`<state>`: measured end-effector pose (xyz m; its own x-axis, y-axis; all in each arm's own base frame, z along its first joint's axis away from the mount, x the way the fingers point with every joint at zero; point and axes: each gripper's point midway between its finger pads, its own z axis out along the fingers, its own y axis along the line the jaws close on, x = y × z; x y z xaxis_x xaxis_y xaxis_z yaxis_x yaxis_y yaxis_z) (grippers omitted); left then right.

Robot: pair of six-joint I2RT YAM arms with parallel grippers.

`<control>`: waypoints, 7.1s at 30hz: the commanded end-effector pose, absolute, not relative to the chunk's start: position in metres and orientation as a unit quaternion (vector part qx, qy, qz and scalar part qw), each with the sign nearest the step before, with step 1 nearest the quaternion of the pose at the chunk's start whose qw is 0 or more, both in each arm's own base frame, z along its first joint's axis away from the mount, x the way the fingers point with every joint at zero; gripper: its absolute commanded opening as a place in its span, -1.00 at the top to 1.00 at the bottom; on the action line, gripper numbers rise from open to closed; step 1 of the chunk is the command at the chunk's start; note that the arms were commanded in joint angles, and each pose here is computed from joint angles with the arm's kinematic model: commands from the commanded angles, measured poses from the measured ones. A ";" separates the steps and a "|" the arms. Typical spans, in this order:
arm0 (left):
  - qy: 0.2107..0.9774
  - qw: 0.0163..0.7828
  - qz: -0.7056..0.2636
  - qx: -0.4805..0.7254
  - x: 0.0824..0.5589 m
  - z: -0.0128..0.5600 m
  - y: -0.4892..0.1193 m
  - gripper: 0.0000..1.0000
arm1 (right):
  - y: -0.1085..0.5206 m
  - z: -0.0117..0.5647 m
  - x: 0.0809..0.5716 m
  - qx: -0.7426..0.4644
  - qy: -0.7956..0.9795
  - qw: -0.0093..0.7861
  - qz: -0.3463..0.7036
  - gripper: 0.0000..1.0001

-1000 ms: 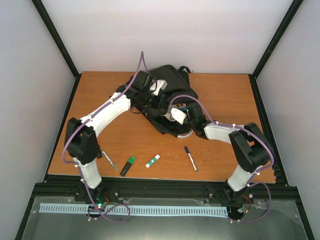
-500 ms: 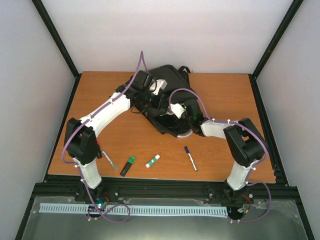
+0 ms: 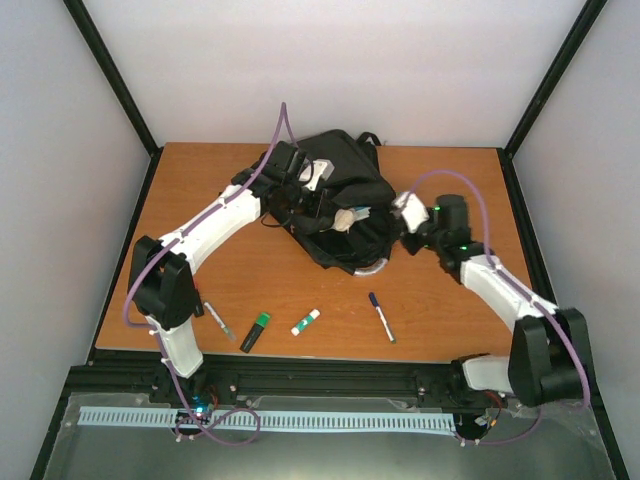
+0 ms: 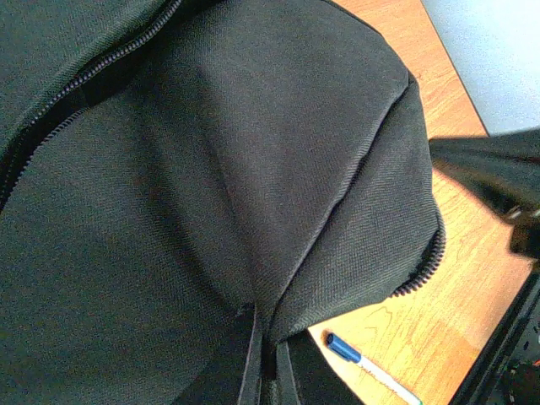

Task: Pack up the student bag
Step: Place the student bag at the center of the board, then zip the student bag at the center of the board.

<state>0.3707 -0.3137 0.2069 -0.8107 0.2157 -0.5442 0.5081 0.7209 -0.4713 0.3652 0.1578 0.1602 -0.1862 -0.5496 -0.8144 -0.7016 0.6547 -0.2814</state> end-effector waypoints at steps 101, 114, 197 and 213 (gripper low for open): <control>0.841 0.418 -0.190 0.285 0.335 0.051 -0.271 0.27 | 0.214 0.092 0.373 -0.326 0.865 0.237 0.299 -0.21; 0.850 0.438 -0.160 0.245 0.344 0.054 -0.255 0.94 | 0.214 0.087 0.371 -0.324 0.867 0.227 0.302 -0.19; 0.827 0.353 -0.248 0.361 0.234 0.140 -0.383 0.05 | 0.138 0.191 0.369 -0.291 0.860 0.352 0.226 -0.14; 0.873 0.412 -0.161 0.205 0.270 0.162 -0.317 -0.30 | 0.137 0.149 0.244 -0.404 0.844 0.318 0.152 -0.12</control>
